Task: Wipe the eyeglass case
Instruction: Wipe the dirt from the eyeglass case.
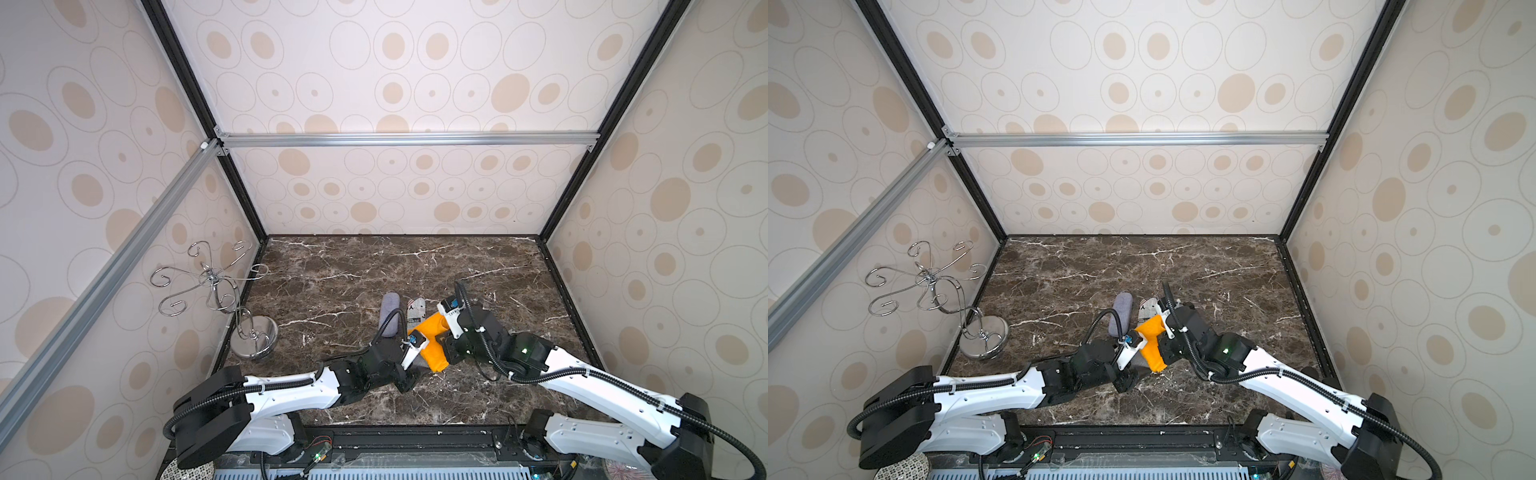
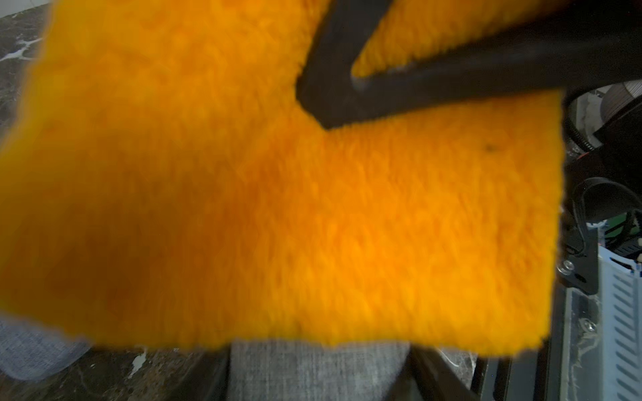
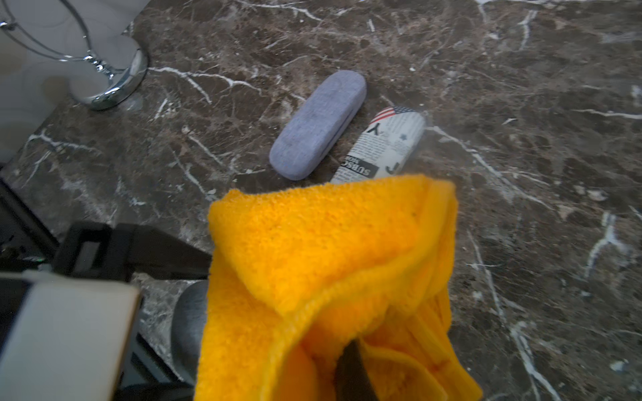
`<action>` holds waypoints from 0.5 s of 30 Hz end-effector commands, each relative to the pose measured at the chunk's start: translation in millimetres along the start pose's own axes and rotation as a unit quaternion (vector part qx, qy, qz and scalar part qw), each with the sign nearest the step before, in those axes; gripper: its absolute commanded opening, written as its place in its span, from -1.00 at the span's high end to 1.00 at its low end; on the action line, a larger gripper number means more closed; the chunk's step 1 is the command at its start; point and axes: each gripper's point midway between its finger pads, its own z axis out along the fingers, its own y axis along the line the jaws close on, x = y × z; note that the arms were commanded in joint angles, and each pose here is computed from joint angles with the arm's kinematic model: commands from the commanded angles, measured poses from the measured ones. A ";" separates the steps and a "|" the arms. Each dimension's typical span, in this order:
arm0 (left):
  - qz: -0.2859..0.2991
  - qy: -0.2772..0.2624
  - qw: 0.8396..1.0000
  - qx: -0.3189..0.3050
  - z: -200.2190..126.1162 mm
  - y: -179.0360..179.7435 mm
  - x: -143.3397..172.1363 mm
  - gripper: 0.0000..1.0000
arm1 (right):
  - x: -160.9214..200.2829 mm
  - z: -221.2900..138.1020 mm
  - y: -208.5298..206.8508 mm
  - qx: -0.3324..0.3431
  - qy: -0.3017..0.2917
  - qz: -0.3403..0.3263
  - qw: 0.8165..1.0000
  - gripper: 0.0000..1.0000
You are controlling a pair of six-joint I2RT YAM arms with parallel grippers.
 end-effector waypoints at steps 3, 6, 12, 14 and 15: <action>0.006 -0.069 0.998 0.012 -4.1 -9.9 -43.6 0.13 | 21.0 13.4 10.1 -0.021 0.028 0.019 0.999 1.00; 0.010 -0.060 0.998 0.011 -5.2 -8.9 -36.6 0.13 | 23.4 9.5 -26.8 0.056 0.024 0.045 0.997 1.00; 0.007 -0.039 0.999 0.029 -10.1 -12.7 -19.7 0.15 | 27.9 -13.6 -83.0 0.128 0.024 0.097 0.987 1.00; -0.001 -0.036 0.999 0.040 -12.3 -14.9 -17.2 0.16 | 27.2 -22.1 -88.8 0.132 0.018 0.100 0.986 1.00; -0.011 -0.029 0.999 0.042 -12.6 -13.4 -14.3 0.16 | 26.8 -27.0 -90.4 0.133 0.014 0.102 0.986 1.00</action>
